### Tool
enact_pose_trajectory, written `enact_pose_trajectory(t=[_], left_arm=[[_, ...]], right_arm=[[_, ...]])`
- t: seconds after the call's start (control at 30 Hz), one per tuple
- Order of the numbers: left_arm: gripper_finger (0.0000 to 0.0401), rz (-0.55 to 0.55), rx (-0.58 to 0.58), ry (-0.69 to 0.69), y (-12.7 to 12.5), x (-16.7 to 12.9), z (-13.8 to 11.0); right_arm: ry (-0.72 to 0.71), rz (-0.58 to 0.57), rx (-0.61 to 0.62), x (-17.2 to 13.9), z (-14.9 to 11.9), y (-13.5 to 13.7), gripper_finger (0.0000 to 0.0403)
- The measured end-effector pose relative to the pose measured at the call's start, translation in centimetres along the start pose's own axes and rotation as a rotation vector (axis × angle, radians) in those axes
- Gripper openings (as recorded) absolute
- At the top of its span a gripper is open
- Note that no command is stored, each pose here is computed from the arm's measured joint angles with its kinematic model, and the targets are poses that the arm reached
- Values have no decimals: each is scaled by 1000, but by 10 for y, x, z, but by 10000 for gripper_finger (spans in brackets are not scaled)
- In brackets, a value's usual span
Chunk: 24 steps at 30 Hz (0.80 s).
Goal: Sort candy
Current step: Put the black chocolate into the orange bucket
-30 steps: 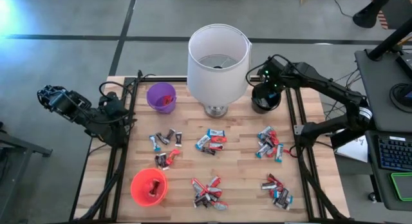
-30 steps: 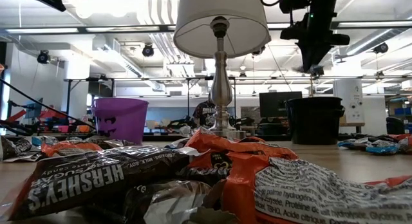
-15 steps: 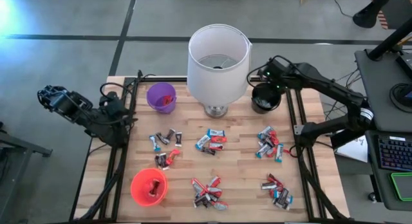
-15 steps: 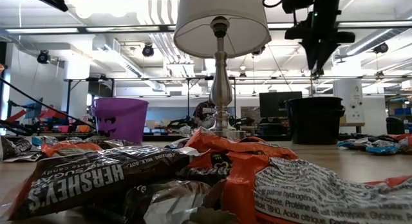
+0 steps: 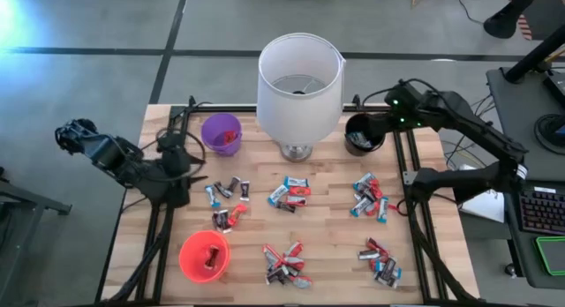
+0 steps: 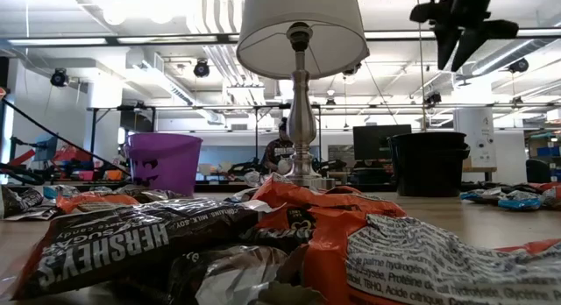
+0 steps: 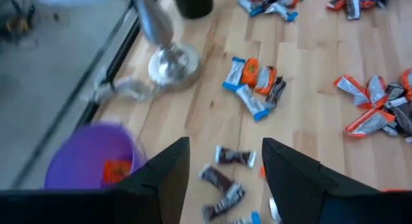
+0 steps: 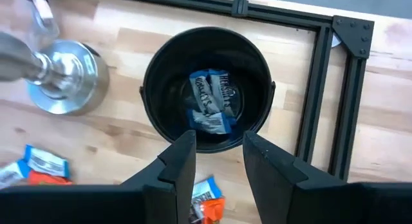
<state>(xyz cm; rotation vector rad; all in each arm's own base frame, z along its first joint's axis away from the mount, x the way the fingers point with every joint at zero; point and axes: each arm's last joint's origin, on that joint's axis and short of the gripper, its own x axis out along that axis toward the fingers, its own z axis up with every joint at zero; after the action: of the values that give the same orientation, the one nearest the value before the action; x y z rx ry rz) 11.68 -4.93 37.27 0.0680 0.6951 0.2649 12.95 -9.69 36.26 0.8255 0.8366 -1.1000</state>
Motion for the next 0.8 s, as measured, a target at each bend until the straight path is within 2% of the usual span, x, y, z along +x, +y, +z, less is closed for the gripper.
enact_pose_trajectory(t=[0.33,0.6,0.8], left_arm=[[165,85,148,82,-28,46,19],[164,-111,139,115,-26,115,50],[164,-198,122,217,-21,169,52]], right_arm=[[-9,43,0,-9,-5,-6,125],[-2,37,-77,-7,-5,-5,123],[3,52,-124,-10,-7,-7,128]])
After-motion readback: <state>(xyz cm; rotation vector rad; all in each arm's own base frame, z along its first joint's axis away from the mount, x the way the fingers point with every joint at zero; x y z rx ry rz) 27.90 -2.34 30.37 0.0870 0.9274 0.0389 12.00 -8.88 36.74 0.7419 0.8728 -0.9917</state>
